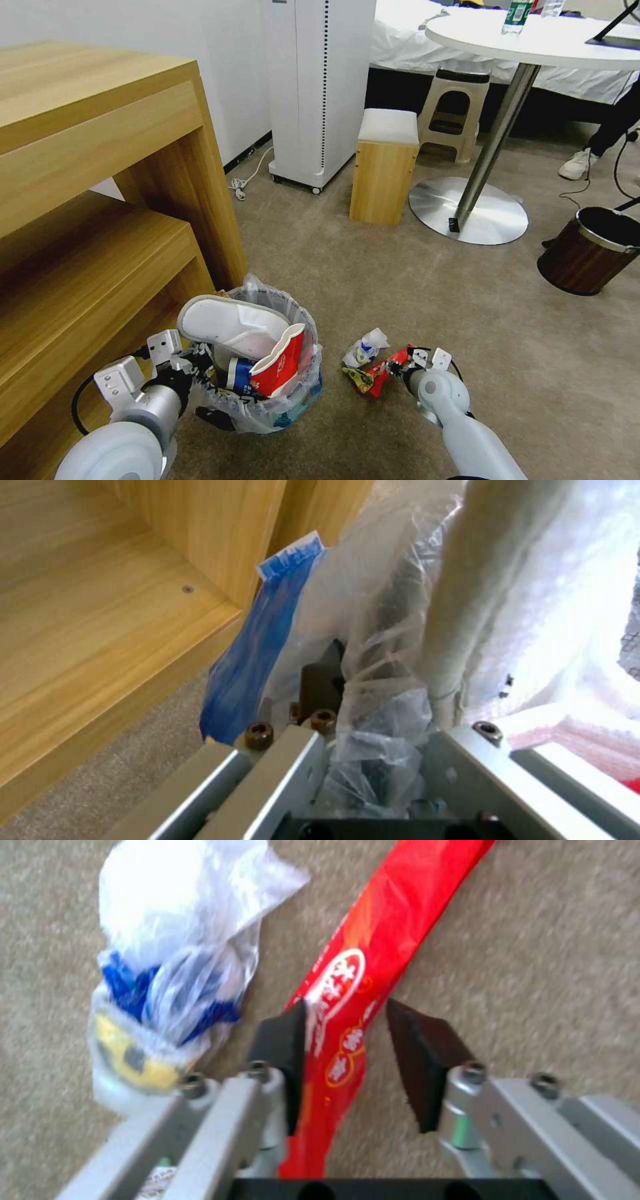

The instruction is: Pick up the trash bin and place the garbage on the floor into it.

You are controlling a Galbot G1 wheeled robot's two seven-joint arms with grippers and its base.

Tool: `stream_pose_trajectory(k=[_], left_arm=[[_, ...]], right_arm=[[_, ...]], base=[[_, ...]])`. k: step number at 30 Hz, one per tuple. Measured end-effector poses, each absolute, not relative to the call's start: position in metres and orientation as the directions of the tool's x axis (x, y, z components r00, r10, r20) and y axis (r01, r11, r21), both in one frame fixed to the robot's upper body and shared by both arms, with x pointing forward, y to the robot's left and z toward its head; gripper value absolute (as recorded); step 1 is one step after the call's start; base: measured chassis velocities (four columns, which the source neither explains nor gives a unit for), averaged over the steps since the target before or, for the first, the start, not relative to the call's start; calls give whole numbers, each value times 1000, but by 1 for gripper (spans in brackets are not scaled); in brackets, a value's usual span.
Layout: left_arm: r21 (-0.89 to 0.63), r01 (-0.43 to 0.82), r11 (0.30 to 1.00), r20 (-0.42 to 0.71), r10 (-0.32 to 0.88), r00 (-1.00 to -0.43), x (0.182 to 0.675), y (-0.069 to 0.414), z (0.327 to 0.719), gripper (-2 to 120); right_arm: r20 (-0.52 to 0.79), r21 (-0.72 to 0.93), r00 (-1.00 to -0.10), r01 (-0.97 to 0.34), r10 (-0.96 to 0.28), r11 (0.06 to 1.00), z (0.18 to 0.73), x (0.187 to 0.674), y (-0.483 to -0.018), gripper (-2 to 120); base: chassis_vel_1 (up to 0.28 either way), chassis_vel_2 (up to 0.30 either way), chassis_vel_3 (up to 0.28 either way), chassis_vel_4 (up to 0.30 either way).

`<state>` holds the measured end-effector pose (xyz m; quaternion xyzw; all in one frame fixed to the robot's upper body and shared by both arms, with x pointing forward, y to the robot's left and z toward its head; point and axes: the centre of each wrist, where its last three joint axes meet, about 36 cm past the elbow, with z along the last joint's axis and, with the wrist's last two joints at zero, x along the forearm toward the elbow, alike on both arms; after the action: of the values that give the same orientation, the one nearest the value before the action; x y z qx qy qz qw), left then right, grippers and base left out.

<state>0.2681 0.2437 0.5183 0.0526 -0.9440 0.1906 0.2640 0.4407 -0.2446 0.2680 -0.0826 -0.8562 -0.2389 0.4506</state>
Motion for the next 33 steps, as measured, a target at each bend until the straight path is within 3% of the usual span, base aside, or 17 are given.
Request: stream_pose_trajectory(k=[4,10,13,22,24,33], left_arm=[[-336,-199,921,519,5,-855,269,243,518,1],[-338,-199,920,520,6,-854,269,243,517,1],[-339,-198,920,520,7,-854,269,243,517,1],[-341,-198,919,520,9,-854,269,242,517,1],[-341,-198,919,520,10,-854,269,242,517,1],[-341,-198,919,522,10,-853,269,243,517,1]], right_arm=[[807,326,-588,357,-61,875,268,445,-251,16],[806,312,-590,350,-50,883,266,446,-255,13],[806,306,-591,346,-48,887,265,446,-257,0],[793,305,-607,310,-59,901,264,441,-259,0],[772,313,-631,275,-75,909,263,439,-260,14],[752,334,-651,239,-105,912,260,439,-261,41]], base=[[0,0,0,0],[0,0,0,0],[0,0,0,0],[0,0,0,0],[0,0,0,0],[0,0,0,0]])
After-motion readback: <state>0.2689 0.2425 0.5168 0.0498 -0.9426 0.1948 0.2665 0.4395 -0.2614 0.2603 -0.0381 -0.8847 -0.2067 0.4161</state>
